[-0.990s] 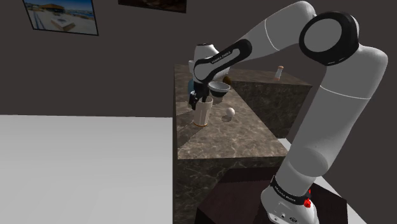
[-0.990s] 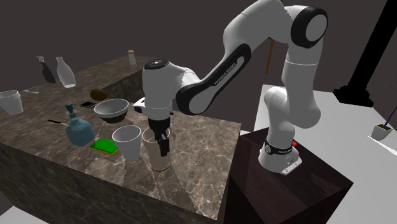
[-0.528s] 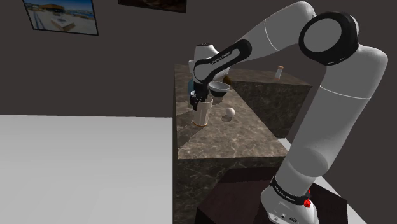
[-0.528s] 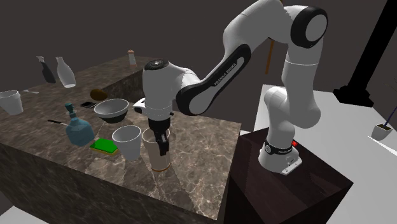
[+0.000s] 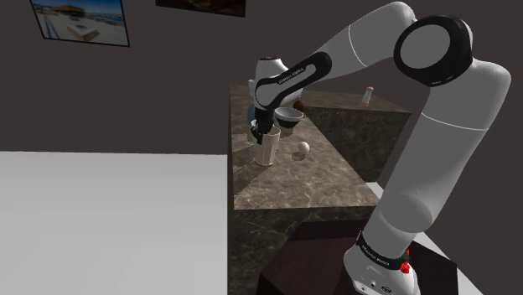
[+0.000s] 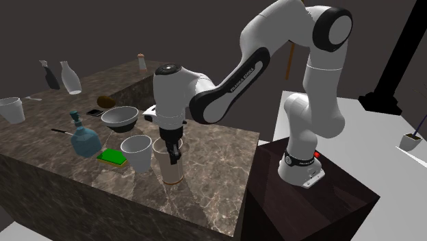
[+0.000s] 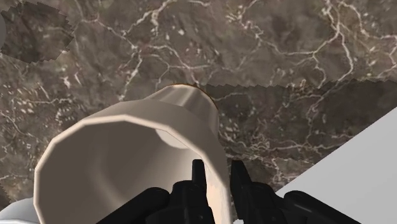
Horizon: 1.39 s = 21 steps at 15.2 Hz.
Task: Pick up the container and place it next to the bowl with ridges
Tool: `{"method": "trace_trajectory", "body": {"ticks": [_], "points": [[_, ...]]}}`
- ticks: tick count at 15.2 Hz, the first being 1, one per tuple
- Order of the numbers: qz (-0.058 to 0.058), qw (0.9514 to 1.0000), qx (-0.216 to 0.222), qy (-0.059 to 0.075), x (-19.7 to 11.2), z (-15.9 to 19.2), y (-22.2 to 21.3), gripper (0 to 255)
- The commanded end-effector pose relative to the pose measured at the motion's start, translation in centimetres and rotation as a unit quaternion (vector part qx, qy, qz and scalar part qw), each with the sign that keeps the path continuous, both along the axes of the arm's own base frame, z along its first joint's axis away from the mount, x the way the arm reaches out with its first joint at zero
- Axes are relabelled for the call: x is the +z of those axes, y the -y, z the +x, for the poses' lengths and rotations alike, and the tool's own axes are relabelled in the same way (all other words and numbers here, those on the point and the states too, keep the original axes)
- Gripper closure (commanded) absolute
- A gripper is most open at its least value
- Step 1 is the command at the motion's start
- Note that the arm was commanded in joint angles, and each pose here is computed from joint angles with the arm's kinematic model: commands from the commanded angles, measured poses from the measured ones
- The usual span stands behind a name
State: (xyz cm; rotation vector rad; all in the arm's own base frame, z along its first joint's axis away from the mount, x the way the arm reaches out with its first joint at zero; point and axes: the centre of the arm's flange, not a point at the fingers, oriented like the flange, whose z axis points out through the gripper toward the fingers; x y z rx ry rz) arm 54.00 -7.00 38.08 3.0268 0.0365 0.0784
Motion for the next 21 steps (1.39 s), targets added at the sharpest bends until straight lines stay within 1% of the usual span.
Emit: {"method": "trace_trajectory", "body": {"ticks": [1,21], "points": [[0.0,1.0,-0.001,-0.001,-0.1,-0.1,0.1,255],[0.0,1.0,-0.001,-0.001,10.4,-0.1,0.1,255]]}}
